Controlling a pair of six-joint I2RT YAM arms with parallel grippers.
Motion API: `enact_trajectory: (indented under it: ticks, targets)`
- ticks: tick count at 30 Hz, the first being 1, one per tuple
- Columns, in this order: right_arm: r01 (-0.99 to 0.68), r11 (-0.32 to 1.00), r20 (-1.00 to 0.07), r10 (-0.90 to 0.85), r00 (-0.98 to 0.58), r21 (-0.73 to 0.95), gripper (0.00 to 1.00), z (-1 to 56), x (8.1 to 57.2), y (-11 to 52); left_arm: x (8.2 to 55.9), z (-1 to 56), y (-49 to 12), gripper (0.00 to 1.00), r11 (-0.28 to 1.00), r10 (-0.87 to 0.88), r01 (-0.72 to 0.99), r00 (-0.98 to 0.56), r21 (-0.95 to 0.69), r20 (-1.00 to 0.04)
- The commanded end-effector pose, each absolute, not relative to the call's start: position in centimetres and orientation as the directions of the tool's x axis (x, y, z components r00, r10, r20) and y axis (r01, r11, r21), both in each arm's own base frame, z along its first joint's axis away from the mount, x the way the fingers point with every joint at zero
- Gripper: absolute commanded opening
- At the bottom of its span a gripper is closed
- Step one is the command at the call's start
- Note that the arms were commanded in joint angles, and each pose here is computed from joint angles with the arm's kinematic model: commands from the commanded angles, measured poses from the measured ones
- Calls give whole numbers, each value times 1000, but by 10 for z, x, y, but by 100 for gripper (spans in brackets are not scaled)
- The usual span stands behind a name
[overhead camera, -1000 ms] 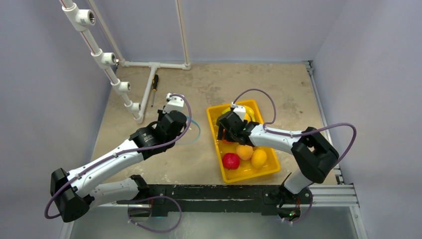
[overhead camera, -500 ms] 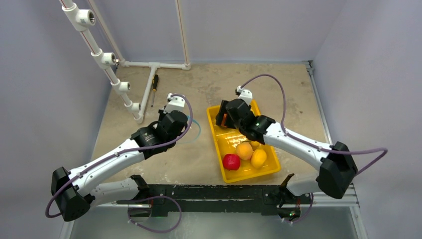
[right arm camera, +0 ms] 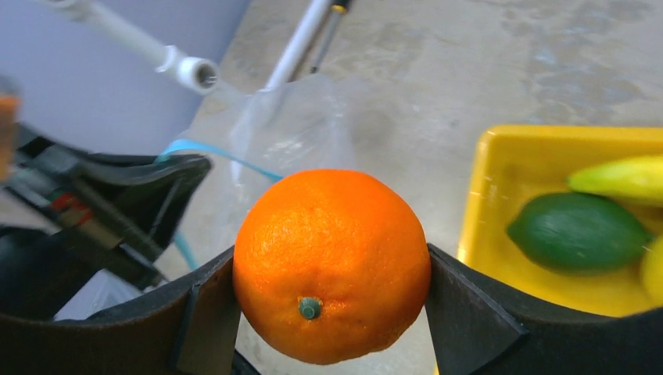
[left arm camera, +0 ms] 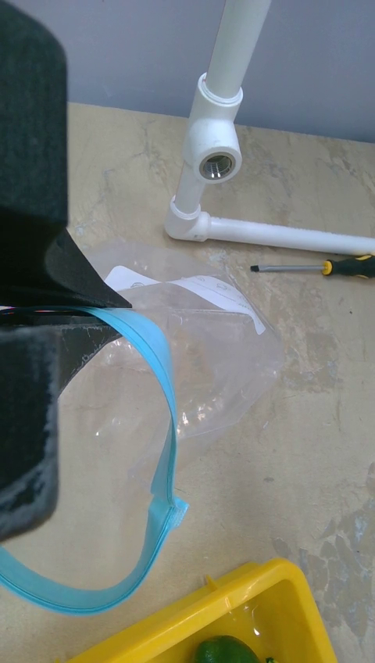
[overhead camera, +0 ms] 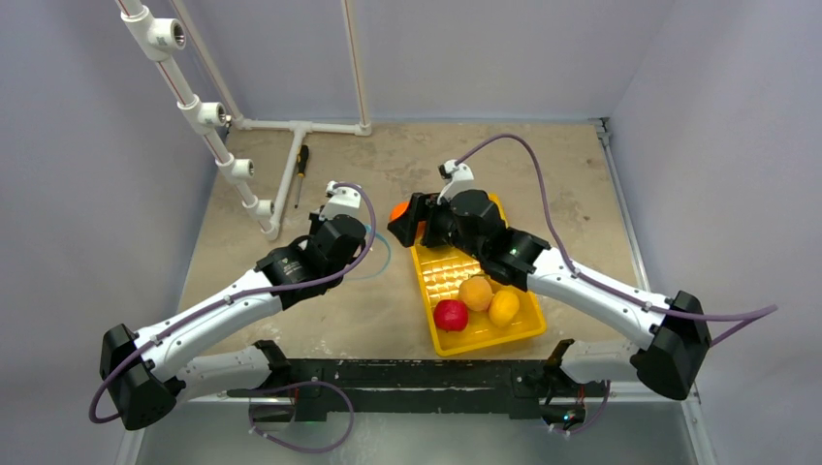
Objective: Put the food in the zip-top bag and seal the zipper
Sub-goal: Place the fake fruit in the zipper food storage bag.
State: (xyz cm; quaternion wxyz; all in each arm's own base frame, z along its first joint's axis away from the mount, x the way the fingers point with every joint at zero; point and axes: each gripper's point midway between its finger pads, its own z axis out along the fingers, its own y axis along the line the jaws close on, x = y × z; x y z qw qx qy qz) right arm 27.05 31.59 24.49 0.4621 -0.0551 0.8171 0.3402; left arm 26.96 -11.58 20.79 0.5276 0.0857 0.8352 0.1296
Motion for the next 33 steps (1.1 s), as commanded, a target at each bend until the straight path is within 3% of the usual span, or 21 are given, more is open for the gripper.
enact_trajectory:
  ticks: [1, 16, 20, 26, 29, 33]
  targets:
    - [-580, 621, -825, 209, -525, 526, 40, 279, 249, 351, 273, 215, -116, 0, 956, 265, -10, -403, 293, -876]
    - [-656, 549, -813, 79, -576, 518, 47, 232, 230, 408, 273, 215, -118, 0, 957, 262, -4, -402, 289, -877]
    - [-648, 556, -807, 72, -586, 521, 60, 222, 231, 415, 273, 215, -117, 0, 957, 262, -6, -402, 288, -877]
    - [-649, 561, -802, 44, -596, 513, 71, 208, 232, 425, 273, 216, -118, 0, 958, 262, -3, -402, 288, -877]
    - [-643, 570, -803, 52, -594, 512, 84, 208, 235, 428, 273, 217, -117, 0, 959, 258, -5, -399, 283, -880]
    - [-634, 582, -804, 59, -591, 509, 94, 209, 239, 430, 273, 217, -117, 0, 959, 260, -3, -399, 285, -879]
